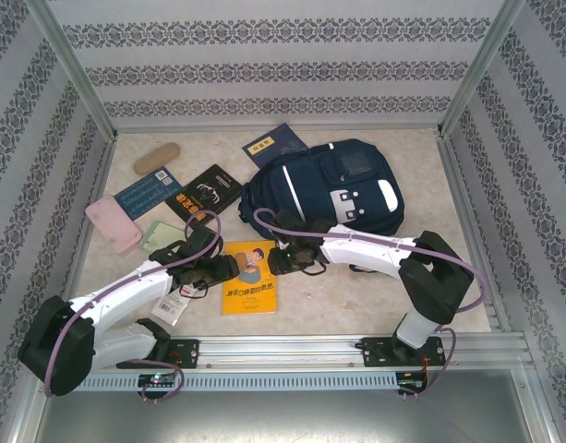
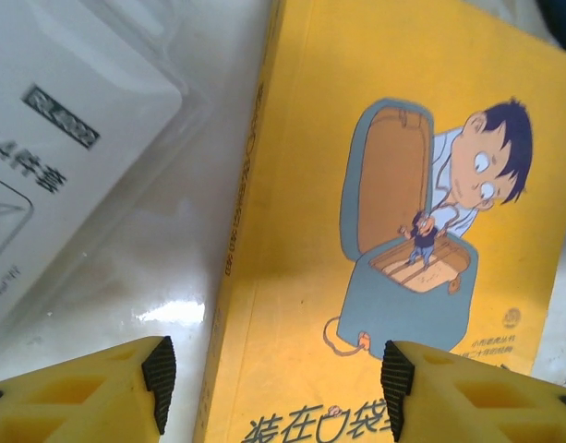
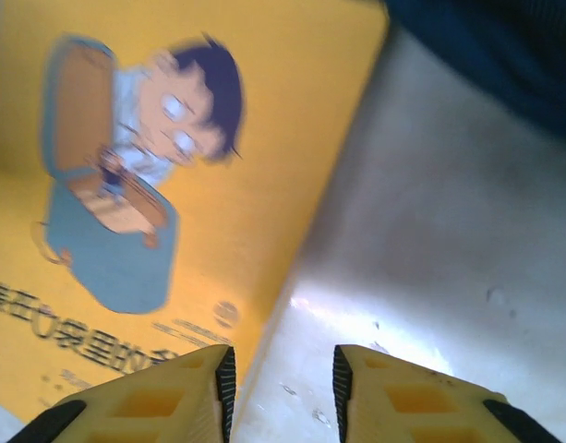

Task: Pack the student bag
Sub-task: Pick up the book from the bottom-center of the table.

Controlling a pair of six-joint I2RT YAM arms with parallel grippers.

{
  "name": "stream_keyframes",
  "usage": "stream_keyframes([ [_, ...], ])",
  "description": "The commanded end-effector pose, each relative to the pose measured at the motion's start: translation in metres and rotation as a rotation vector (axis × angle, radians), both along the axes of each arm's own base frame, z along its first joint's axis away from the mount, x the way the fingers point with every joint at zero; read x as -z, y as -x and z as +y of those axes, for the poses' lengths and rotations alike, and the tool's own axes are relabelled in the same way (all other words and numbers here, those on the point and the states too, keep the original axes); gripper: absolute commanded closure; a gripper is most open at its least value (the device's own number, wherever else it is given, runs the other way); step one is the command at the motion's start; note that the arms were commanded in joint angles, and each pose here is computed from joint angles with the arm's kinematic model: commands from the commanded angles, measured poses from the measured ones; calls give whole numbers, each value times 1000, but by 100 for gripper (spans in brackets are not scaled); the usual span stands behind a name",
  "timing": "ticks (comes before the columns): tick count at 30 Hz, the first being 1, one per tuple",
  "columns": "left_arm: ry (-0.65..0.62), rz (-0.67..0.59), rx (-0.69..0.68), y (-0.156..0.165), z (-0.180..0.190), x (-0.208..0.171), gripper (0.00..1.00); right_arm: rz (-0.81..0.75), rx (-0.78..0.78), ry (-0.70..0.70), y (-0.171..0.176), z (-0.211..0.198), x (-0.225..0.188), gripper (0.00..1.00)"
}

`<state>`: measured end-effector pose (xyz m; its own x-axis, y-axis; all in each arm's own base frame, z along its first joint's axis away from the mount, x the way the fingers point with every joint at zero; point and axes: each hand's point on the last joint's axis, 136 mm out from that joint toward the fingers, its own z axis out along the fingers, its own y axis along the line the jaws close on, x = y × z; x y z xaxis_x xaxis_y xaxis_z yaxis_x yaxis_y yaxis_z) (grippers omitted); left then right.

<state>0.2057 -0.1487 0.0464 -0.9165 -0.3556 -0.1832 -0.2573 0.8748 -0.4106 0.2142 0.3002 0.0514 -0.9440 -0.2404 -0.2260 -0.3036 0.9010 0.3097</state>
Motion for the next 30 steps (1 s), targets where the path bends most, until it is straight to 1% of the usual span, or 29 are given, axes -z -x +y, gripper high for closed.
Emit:
stream_keyframes([
  [1,71,1,3,0,-11,3,36,72,64,-59,8,8,12,61],
  [3,67,11,11,2,-11,9,36,87,73,-83,9,14,16,59],
  [8,83,42,33,6,-16,23,36,104,52,-93,16,27,22,60],
  [13,71,70,43,9,-15,32,38,140,58,-71,19,28,37,67],
  [16,100,71,59,10,-21,31,45,152,51,-86,20,35,40,74],
  [17,130,62,66,8,-26,28,47,148,45,-91,20,38,38,76],
  [19,234,32,90,4,-43,16,50,139,28,-102,19,44,34,78],
  [21,358,-14,107,-3,-61,-4,51,131,20,-111,18,48,31,79],
  [24,497,-65,130,-8,-80,-30,52,128,21,-111,17,47,31,79],
  [27,586,-120,136,-14,-88,-55,54,126,31,-113,17,43,31,80],
  [30,631,-165,145,-16,-91,-74,54,125,43,-118,16,40,31,80],
])
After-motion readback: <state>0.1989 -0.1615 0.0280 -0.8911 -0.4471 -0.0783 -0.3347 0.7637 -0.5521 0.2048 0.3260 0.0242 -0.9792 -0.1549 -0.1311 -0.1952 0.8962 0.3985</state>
